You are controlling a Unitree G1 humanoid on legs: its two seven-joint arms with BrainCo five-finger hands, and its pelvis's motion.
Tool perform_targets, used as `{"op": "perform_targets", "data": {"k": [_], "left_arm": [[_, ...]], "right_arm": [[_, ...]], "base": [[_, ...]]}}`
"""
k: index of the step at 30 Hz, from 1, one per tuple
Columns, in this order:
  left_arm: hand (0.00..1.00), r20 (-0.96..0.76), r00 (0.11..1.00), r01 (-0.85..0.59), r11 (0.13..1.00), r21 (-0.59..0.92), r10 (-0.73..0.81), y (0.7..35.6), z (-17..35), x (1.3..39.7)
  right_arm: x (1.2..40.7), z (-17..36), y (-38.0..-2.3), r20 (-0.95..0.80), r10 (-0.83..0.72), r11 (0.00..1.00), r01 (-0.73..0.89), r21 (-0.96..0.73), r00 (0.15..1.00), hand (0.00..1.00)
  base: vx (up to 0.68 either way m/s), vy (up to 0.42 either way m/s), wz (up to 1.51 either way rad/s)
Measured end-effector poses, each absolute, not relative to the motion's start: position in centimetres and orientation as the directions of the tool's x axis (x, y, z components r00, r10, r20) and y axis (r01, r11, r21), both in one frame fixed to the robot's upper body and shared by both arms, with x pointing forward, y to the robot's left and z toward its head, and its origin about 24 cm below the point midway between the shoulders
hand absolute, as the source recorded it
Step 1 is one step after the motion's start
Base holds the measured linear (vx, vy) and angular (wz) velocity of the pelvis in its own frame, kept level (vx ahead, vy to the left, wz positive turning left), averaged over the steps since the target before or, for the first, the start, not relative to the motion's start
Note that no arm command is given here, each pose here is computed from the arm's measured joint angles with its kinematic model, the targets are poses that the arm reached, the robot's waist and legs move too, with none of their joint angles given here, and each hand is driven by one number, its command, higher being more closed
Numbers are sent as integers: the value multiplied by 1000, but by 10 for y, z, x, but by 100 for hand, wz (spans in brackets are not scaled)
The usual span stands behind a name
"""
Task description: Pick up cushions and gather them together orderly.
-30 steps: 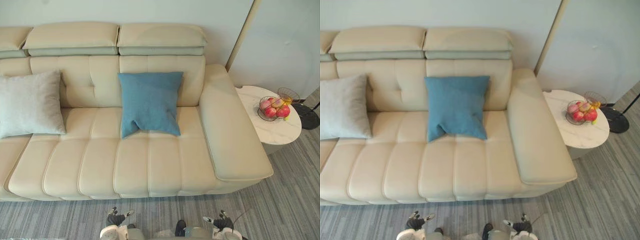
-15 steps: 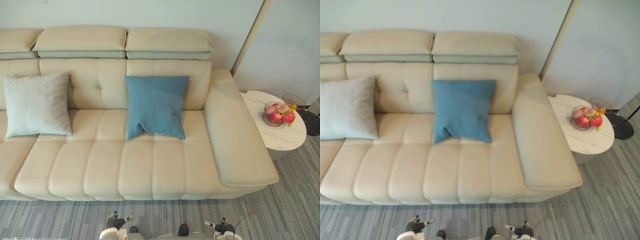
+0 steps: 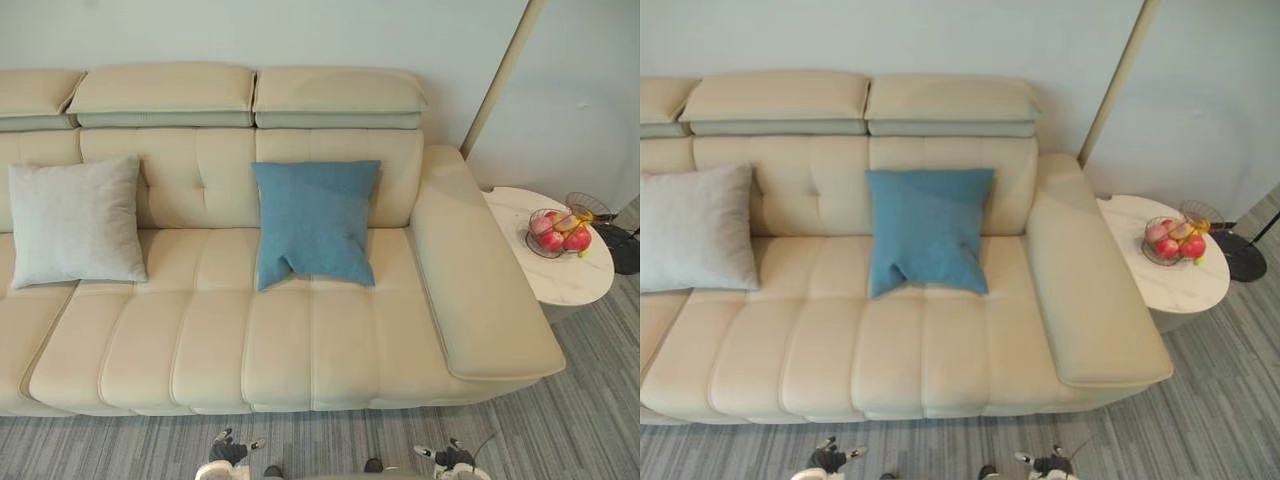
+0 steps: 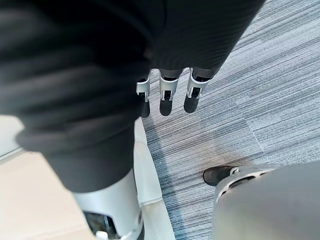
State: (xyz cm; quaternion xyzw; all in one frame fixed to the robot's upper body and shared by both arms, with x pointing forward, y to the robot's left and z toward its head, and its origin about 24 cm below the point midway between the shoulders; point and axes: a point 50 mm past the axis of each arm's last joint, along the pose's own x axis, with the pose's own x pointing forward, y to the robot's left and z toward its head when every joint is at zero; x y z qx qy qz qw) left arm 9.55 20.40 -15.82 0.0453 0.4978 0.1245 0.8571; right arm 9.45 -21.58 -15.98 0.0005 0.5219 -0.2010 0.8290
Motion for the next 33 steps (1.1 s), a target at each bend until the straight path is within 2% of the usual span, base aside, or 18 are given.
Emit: {"op": "perform_targets", "data": {"k": [4, 10, 18, 24, 26, 29, 33], "left_arm": [[0, -836, 493, -111, 971, 212, 239, 202, -156, 105], [0, -822, 519, -110, 972, 209, 236, 201, -153, 118], [0, -778, 577, -81, 966, 246, 247, 207, -143, 145], [0, -790, 557, -95, 965, 245, 255, 209, -146, 137], [0, -784, 571, -57, 964, 259, 244, 210, -144, 139], [0, -804, 535, -56, 961, 272, 259, 216, -148, 129], [0, -809, 541, -51, 969, 240, 229, 206, -149, 128]], "right_arm": [[101, -157, -218, -855, -335, 931, 280, -235, 395, 0], [108, -155, -220, -845, -337, 937, 234, -259, 414, 0], [135, -147, -206, -809, -302, 953, 194, -235, 505, 0], [143, -144, -210, -793, -290, 956, 134, -259, 536, 0], [142, -146, -214, -810, -298, 953, 117, -278, 506, 0], [156, -142, -211, -793, -288, 954, 93, -283, 536, 0], [141, -146, -218, -810, -308, 949, 98, -300, 498, 0]], "base": [[-41, 9, -30], [-61, 51, -103], [-74, 124, -134], [-40, -41, -96], [51, -99, -94], [-21, -271, -136], [18, -212, -109]]}}
